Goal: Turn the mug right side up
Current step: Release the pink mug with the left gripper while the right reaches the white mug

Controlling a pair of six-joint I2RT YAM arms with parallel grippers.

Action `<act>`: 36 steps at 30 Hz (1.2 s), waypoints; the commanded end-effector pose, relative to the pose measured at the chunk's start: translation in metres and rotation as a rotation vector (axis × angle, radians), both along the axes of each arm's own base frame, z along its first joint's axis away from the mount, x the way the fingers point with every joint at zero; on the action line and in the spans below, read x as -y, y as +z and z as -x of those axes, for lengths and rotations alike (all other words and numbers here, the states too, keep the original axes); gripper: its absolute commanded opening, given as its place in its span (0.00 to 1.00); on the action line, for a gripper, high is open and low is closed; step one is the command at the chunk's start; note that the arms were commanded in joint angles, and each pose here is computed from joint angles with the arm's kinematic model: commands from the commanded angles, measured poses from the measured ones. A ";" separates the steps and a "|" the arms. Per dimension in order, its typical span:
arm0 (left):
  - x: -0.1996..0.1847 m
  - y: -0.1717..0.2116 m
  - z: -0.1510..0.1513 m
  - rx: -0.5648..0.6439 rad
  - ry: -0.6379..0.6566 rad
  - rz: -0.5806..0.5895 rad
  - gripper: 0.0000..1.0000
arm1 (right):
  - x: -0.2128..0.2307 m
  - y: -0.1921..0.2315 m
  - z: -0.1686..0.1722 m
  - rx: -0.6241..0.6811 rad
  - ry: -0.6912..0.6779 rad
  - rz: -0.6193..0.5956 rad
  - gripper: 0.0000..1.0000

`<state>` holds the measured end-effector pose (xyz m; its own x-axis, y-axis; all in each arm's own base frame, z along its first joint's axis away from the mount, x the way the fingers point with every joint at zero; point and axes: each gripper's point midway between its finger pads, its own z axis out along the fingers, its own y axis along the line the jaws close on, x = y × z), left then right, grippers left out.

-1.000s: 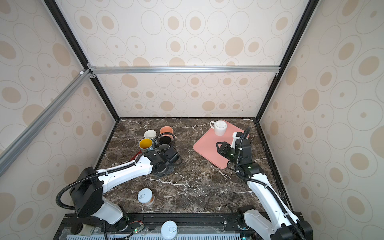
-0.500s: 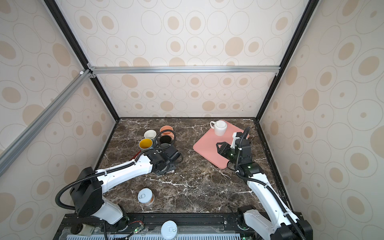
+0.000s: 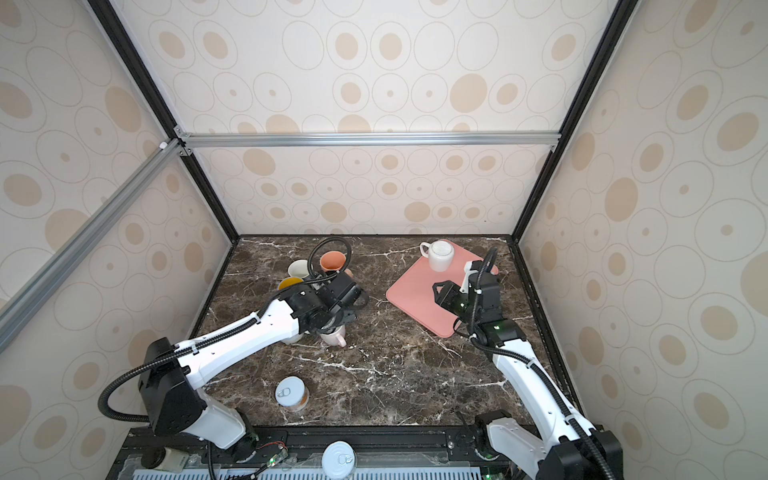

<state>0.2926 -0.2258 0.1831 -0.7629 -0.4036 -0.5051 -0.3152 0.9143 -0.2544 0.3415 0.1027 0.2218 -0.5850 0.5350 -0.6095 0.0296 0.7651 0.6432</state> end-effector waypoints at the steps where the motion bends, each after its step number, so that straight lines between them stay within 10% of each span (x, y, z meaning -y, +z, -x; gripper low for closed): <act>1: -0.016 0.015 0.003 0.036 0.005 -0.048 0.65 | 0.002 0.009 -0.009 0.018 -0.010 0.015 0.45; 19: 0.034 0.087 -0.078 0.390 -0.370 0.022 0.70 | 0.049 -0.021 -0.104 -0.198 -0.119 0.225 0.47; 36: 0.115 0.049 -0.187 0.434 -0.711 0.048 0.69 | 0.071 -0.078 -0.213 -0.378 -0.140 0.302 0.49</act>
<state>0.4752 -0.3243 0.2155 -0.6333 -0.0103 -0.7738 0.3528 0.8861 -0.3005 0.5523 0.0394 0.1457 -0.7128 0.4799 -0.5114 0.3294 0.8729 0.3599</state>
